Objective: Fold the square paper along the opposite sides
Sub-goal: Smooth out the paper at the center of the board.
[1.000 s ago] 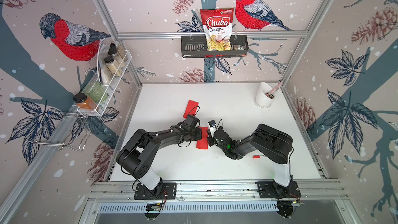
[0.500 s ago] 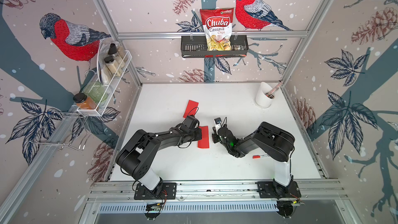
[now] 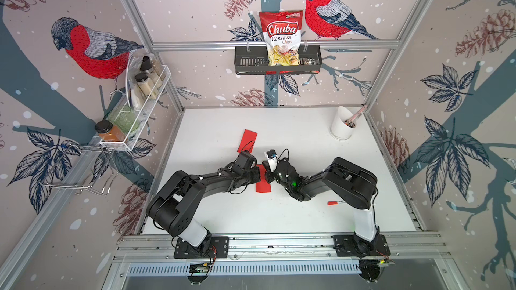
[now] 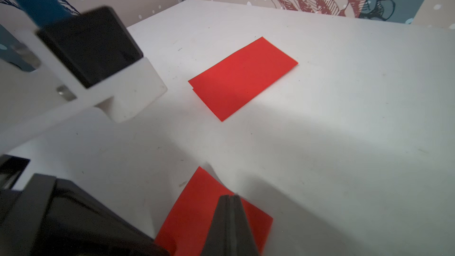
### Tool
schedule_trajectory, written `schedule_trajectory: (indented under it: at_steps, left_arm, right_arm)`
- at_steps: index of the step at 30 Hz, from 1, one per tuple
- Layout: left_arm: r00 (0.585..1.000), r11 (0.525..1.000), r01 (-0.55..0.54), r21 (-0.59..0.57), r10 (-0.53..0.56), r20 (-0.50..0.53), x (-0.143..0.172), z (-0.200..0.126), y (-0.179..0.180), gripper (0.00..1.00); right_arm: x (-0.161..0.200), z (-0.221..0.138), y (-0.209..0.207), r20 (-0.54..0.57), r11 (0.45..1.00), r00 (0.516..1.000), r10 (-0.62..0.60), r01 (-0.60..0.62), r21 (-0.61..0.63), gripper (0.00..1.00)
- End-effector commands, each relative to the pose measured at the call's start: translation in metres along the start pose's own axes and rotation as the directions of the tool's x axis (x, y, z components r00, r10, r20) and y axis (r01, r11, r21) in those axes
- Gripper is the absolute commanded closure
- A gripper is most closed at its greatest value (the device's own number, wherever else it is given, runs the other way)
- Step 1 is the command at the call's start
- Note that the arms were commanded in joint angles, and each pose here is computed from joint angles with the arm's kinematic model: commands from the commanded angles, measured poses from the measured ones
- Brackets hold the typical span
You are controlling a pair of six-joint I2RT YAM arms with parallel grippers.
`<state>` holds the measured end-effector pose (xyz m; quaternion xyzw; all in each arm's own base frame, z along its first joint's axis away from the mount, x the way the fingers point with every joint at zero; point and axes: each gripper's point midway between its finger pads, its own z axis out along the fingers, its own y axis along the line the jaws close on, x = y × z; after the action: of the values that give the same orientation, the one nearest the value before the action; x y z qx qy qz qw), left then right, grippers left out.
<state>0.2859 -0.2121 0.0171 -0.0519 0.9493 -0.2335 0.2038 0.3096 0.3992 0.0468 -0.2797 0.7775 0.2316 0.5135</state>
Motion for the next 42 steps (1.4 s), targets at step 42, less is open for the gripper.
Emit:
schedule_trajectory:
  at_steps: [42]
  left_arm:
    - [0.984, 0.982, 0.169, -0.079, -0.164, 0.070, 0.011, -0.012, 0.026, 1.00]
  right_arm:
    - [0.098, -0.072, -0.009, -0.249, 0.966, 0.967, -0.048, 0.109, 0.236, 1.00]
